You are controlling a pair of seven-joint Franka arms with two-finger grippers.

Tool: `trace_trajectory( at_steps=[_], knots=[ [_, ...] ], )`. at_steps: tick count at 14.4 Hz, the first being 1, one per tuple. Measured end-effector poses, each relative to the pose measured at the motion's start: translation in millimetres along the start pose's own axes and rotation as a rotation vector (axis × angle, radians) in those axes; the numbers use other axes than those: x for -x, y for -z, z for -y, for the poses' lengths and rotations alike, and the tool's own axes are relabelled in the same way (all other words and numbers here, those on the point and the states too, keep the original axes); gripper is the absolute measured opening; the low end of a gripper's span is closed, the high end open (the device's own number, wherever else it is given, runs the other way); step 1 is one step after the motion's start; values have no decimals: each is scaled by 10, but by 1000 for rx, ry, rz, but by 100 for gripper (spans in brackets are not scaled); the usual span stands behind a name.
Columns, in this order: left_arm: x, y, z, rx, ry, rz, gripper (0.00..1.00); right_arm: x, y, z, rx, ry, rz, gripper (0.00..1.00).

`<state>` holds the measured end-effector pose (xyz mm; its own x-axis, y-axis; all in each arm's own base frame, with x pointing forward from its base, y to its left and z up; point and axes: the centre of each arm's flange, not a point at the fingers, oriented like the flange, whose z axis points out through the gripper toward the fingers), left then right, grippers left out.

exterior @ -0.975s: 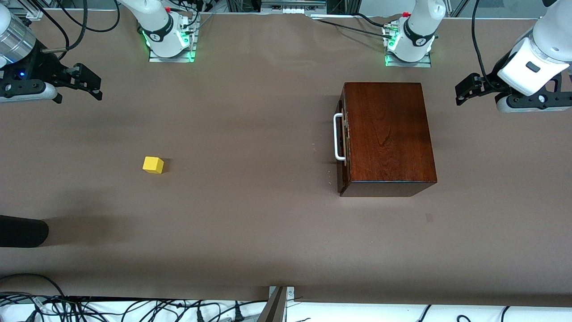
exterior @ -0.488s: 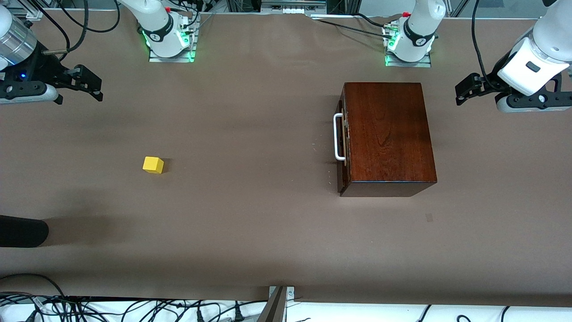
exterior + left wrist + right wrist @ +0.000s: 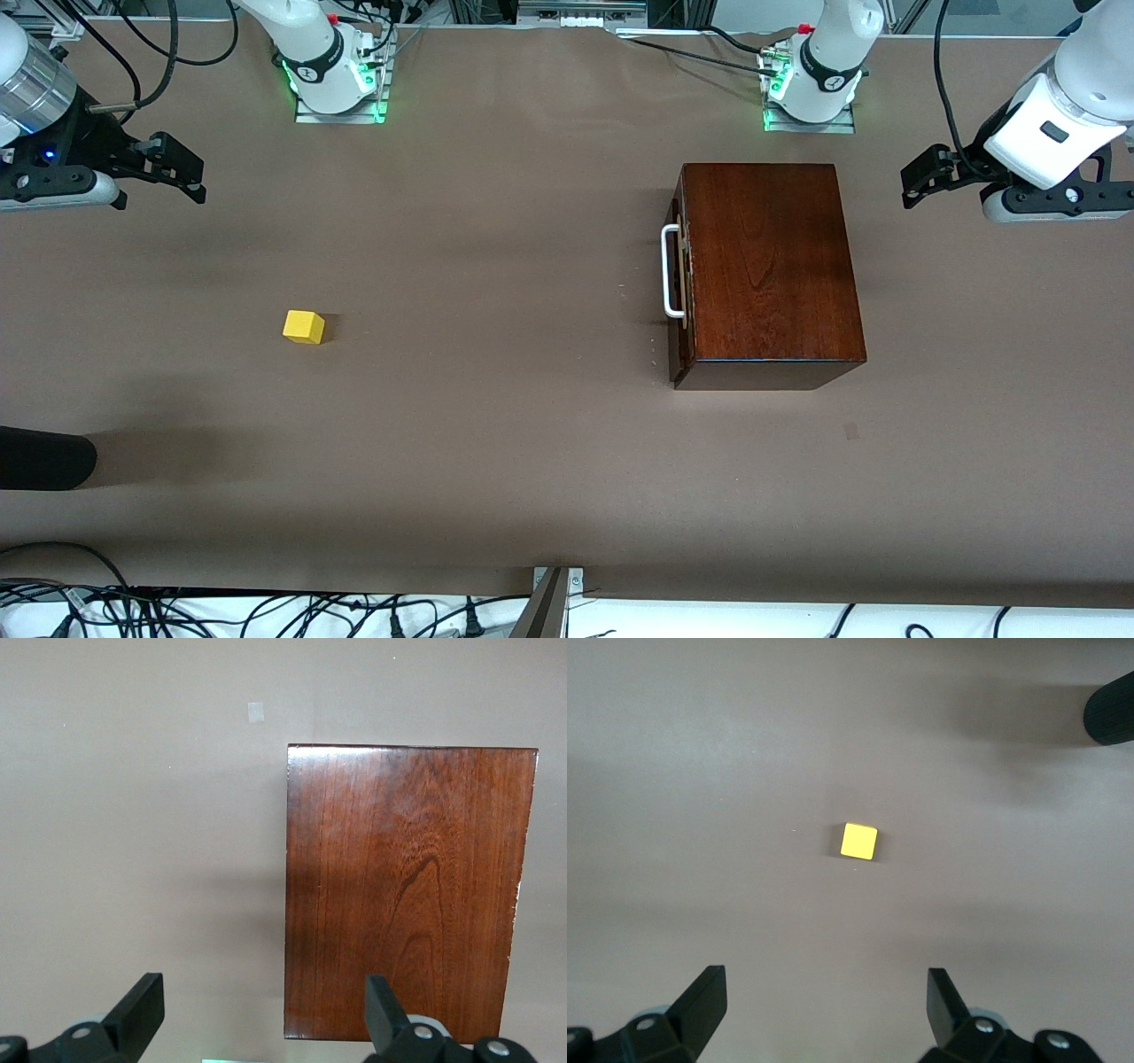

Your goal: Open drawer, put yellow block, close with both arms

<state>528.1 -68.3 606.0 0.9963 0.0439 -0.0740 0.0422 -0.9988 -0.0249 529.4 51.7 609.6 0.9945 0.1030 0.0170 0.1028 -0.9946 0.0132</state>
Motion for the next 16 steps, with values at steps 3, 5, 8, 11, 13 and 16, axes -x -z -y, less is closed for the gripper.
trace_trajectory(
  at_steps=[3,5,8,11,13,16],
  knots=[
    [0,1,-3,0,0,0,100,-5,0,0,0,0,-3,100],
    [0,1,-3,0,0,0,100,-13,-3,1,0,0,-7,100],
    [0,1,-3,0,0,0,100,-24,-15,1,0,0,-10,100],
    [0,1,-3,0,-1,0,100,-29,-26,2,0,0,-8,100],
    [0,1,-3,0,-1,0,100,-32,-30,2,0,0,-8,100],
    [0,1,-3,0,-1,0,100,-33,-30,2,0,0,-8,100]
  ],
)
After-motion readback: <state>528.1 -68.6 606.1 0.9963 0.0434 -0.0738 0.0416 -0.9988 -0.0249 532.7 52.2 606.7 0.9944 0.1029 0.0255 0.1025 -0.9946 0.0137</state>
